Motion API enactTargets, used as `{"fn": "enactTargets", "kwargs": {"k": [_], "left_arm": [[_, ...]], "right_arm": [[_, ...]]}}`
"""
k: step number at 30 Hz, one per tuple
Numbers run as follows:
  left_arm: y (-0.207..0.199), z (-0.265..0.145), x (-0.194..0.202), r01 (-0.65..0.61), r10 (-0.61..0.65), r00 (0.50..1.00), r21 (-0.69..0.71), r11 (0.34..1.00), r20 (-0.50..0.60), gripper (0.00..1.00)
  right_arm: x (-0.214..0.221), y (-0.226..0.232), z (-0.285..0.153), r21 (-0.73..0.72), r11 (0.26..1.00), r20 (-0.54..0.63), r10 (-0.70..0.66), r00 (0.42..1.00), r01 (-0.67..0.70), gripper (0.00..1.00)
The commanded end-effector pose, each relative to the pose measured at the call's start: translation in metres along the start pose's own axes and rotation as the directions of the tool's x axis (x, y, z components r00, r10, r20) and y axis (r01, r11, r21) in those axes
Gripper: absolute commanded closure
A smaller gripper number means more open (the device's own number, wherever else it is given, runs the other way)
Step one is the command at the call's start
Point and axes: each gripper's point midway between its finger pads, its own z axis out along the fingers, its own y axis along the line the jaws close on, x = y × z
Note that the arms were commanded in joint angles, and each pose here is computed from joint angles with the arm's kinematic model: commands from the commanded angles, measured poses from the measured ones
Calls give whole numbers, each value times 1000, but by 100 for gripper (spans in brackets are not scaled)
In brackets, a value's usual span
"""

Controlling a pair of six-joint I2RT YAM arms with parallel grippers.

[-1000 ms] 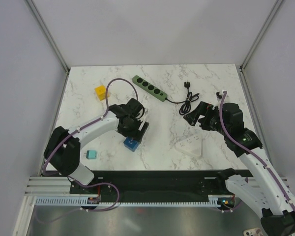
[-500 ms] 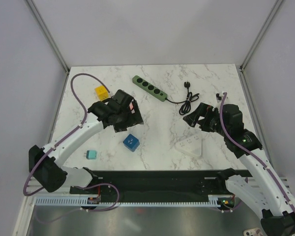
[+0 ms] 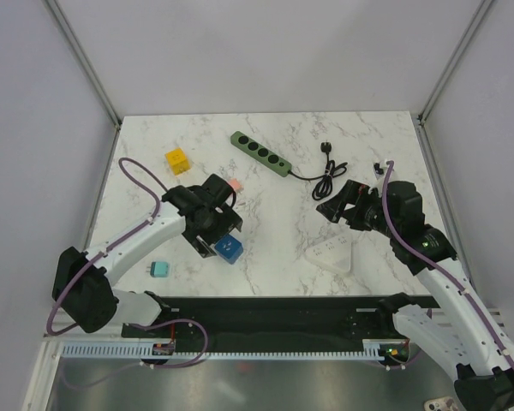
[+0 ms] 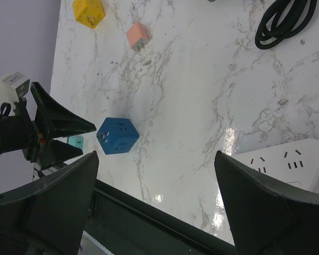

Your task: Insert the plug

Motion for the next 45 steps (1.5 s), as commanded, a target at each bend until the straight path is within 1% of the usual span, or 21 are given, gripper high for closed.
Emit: {"fn": "enactTargets", "kwargs": {"k": [1,4,13,19,25,28,31,32,33,34,35,36,37,38,39,40,41,42,43,44,45], "left_arm": [[4,8,-11,101,-97,993,-57,993,59,2],[-3,12,-14,104,-101,992,-40,994,73,4],[2,40,-9,102,-96,993,-109,989,64,6],[7,53,-16,93,-78,991,-141,986,110,9],[6,67,-11,64,-52,995,-160,985,82,15],[3,68,-12,44,-33,996,-144,989,81,24],[1,64,-15,28,-16,995,-122,992,96,42],[0,61,-18,25,-13,994,-111,994,108,52],[-1,58,-20,12,0,993,-100,995,117,58],[-3,56,-22,1,10,992,-88,996,125,67],[-10,52,-25,-13,20,990,-51,999,137,91],[-17,42,-30,-55,55,985,-7,998,162,98],[-23,37,-33,-92,84,979,31,995,183,98],[-45,30,-40,-141,105,965,136,981,242,98],[-57,9,-45,-242,171,935,209,947,311,98],[-69,-6,-52,-298,181,906,274,914,382,98],[-69,-12,-59,-354,194,864,286,891,465,98],[-102,-41,-62,-417,135,819,417,807,557,98],[-106,-81,-67,-532,124,739,461,711,662,98],[-103,-78,-58,-597,152,710,474,647,687,98],[-117,-115,-62,-687,84,624,495,532,777,98]], "right_arm": [[-4,10,-1,-52,999,22,-7,1000,8,2],[-3,10,-1,-52,998,23,-18,1000,19,2],[-1,12,-2,-65,998,12,-19,1000,19,2],[6,9,3,-63,998,-21,-7,1000,6,2],[5,7,3,-54,999,-15,-7,1000,7,2],[5,7,4,-49,999,-17,10,1000,-11,2],[9,3,8,-26,999,-40,47,998,-48,2],[9,2,9,-12,997,-45,72,996,-72,2],[11,-1,10,5,996,-54,86,995,-86,2],[13,-4,13,21,995,-61,102,993,-101,3],[13,-5,14,30,993,-65,114,991,-112,3],[12,-5,15,40,989,-59,141,988,-139,3],[11,-4,18,45,987,-65,159,985,-156,3],[5,3,17,30,985,-62,171,983,-169,2],[0,10,18,12,980,-58,198,979,-197,2],[-1,18,20,-12,978,-83,209,974,-210,2],[-12,31,18,-48,975,-71,214,974,-218,2],[-19,39,18,-73,971,-61,222,973,-226,2],[-23,45,19,-87,964,-68,246,967,-251,2],[-29,51,19,-103,960,-64,254,965,-260,2],[-41,64,15,-146,955,-41,257,966,-260,2]]}}
